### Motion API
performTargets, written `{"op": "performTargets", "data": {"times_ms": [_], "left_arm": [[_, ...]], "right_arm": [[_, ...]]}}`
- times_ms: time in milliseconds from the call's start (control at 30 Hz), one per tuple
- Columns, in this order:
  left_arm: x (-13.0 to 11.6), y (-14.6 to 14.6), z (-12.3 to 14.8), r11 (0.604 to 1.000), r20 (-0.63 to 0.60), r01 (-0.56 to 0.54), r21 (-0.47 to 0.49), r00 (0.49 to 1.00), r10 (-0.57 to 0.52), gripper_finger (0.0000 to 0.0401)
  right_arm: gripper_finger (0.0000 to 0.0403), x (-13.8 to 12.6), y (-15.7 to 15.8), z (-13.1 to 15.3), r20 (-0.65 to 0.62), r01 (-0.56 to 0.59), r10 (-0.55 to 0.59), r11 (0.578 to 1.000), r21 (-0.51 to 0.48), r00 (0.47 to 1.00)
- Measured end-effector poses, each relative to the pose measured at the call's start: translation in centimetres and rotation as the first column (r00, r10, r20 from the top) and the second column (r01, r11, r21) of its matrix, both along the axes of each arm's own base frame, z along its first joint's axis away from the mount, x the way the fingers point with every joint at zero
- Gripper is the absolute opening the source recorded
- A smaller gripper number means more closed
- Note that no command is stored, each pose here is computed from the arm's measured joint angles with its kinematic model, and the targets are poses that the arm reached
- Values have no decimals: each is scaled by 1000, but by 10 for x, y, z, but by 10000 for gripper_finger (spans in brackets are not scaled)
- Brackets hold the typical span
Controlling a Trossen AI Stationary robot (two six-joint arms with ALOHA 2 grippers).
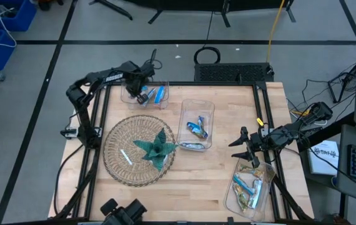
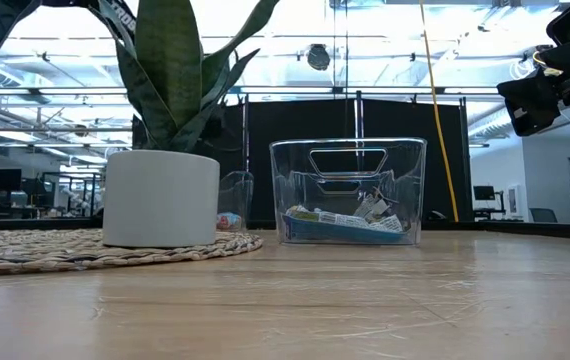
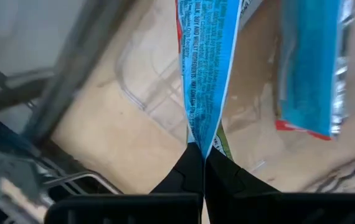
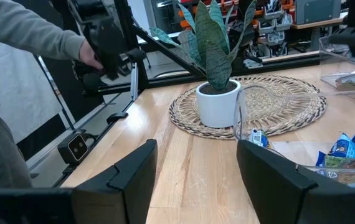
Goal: Pick and place Granola Bars by type
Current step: Put the red granola bar into the top transparent bin, then return to Home Position
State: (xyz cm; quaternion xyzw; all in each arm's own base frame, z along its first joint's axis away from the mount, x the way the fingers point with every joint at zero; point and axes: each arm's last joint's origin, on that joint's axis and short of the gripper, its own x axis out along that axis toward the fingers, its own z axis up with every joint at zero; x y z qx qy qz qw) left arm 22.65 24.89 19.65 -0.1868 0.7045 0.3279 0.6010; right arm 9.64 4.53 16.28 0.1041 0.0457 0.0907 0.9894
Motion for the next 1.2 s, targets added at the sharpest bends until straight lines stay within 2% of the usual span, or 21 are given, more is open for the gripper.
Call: {"op": "performTargets", "data": {"times_ms": [167,400,567,633,733,833,900,1033,1200], "left_arm": [[-6,-2,-11,1000,-11,-22,-20,1000,22,19],[3,-4,3,996,62,27,-90,998,-22,119],[19,-13,29,984,145,80,-162,988,-56,202],[24,-19,44,984,156,91,-151,986,-67,227],[28,-39,75,983,240,157,-90,962,-131,255],[30,-68,110,971,379,241,-1,898,-222,275],[29,-89,135,964,468,253,83,844,-262,285],[13,-131,184,938,601,208,276,725,-337,298],[-9,-174,224,911,728,157,381,556,-401,305]], "right_arm": [[215,0,0,0,0,0,0,1000,0,1000],[215,0,0,0,0,-1,1,1000,0,1000],[215,0,0,0,0,0,0,1000,0,1000],[215,0,0,0,0,0,0,1000,0,1000],[215,0,0,0,0,-1,1,1000,0,1000],[215,0,0,0,0,0,0,1000,0,1000],[215,0,0,0,0,0,0,1000,0,1000],[215,0,0,0,0,0,0,1000,0,1000],[215,0,0,0,0,-1,1,1000,0,1000]]}}
